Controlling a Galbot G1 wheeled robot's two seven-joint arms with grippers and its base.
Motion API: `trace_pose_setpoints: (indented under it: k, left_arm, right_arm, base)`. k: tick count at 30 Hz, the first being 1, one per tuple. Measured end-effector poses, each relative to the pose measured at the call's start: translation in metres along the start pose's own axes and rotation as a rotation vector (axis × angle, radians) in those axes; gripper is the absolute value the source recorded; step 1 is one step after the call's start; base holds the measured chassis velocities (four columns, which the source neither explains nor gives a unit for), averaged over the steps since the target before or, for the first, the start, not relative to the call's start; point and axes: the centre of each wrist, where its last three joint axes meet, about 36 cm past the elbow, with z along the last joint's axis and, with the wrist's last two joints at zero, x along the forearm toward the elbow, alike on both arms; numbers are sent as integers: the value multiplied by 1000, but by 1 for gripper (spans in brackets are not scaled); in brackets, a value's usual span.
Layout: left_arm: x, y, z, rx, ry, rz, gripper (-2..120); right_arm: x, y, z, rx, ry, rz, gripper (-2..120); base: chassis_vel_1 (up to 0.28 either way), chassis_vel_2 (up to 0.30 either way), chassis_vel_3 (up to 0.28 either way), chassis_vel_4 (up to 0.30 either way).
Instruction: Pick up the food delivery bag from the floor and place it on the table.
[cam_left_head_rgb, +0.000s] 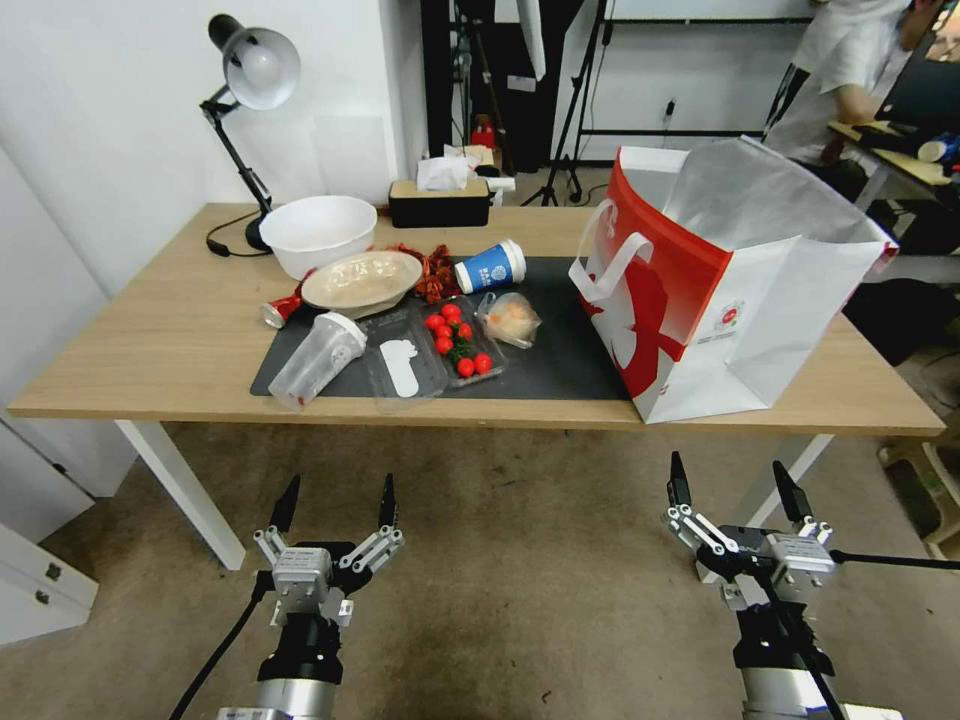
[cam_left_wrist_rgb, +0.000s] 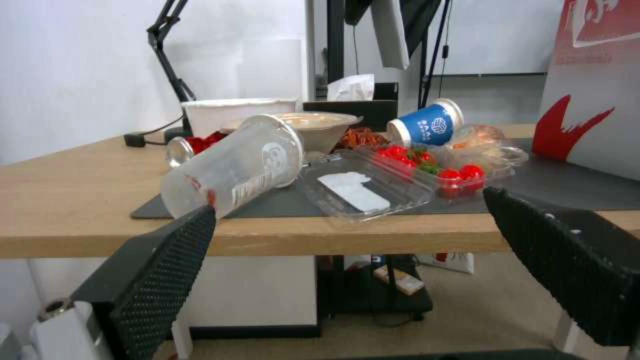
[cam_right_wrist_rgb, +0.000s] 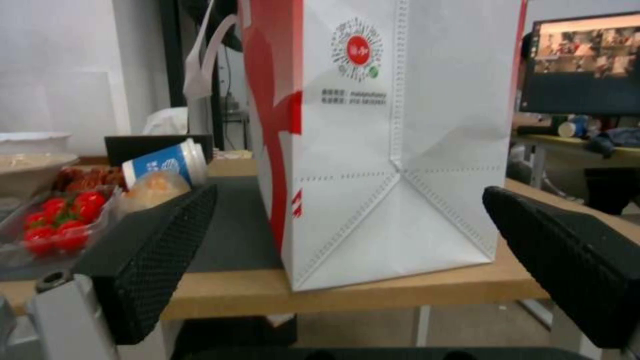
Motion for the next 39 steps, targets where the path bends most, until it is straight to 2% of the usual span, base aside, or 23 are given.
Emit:
trace_pose_setpoints:
  k: [17,39]
  left_arm:
    - [-1,1,4,-2,-15,9,100]
    - [-1,1,4,-2,-15,9,100]
  right_arm:
    - [-8,-7,1,34,-42,10,100]
    - [-8,-8,1,37,-43,7,100]
  base:
    - [0,0,0,0]
    - [0,0,0,0]
